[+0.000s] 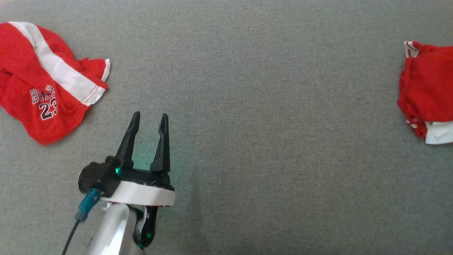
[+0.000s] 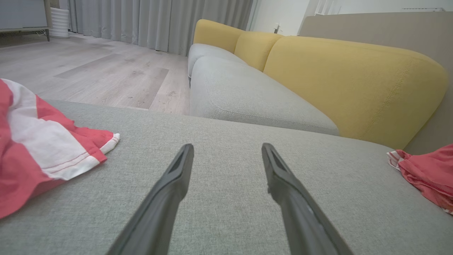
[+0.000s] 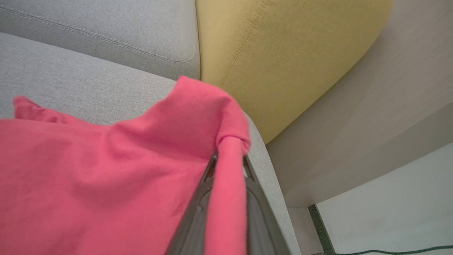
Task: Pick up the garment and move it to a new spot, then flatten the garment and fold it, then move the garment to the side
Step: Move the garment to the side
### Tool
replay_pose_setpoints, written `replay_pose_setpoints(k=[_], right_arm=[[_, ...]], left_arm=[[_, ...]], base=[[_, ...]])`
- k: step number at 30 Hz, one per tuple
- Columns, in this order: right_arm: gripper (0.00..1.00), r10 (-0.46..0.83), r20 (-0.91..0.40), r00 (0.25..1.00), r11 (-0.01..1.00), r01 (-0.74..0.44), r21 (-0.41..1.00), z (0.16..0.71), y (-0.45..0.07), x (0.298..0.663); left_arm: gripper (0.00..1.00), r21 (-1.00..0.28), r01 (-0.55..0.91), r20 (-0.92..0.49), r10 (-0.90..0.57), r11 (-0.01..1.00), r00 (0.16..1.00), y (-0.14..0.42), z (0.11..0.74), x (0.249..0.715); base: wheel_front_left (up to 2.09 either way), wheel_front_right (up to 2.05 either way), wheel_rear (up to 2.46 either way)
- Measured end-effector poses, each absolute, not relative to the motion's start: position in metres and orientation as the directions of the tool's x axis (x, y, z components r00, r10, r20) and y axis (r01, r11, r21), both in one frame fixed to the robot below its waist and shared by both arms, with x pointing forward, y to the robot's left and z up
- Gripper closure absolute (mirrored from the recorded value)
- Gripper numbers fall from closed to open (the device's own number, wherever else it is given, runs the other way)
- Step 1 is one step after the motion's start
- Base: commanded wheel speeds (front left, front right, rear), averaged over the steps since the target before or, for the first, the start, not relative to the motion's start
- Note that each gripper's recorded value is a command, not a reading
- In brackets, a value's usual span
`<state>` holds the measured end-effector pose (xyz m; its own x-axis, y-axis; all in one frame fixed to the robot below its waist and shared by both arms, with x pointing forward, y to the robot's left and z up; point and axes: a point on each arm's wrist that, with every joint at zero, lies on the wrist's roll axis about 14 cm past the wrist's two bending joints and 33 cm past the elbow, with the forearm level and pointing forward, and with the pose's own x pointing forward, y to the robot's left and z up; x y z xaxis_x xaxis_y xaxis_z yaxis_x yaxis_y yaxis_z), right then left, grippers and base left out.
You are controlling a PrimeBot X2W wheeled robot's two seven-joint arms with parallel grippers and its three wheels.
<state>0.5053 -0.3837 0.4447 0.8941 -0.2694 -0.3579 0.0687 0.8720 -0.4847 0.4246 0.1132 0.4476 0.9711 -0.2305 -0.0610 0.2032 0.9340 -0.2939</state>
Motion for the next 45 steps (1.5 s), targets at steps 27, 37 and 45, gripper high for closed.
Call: replay_pose_setpoints(k=[27,37,45], right_arm=[[0.00,0.050,0.025,0.998,0.998,-0.050,-0.026,0.514,-0.202,0.468],[0.00,0.108,-0.029,0.994,0.991,-0.105,0.086,0.479,-0.164,0.408],[0.00,0.134,-0.028,0.991,0.987,-0.131,0.089,0.475,-0.154,0.391]], left_arm=[[0.00,-0.279,0.249,0.067,-0.240,0.927,0.969,0.108,0.498,0.396],[0.00,-0.276,0.254,0.089,-0.239,0.927,0.967,0.108,0.506,0.380],[0.00,-0.283,0.241,0.071,-0.230,0.929,0.971,0.111,0.500,0.372]], base=[[0.00,0.00,0.00],[0.00,0.00,0.00],[0.00,0.00,0.00]])
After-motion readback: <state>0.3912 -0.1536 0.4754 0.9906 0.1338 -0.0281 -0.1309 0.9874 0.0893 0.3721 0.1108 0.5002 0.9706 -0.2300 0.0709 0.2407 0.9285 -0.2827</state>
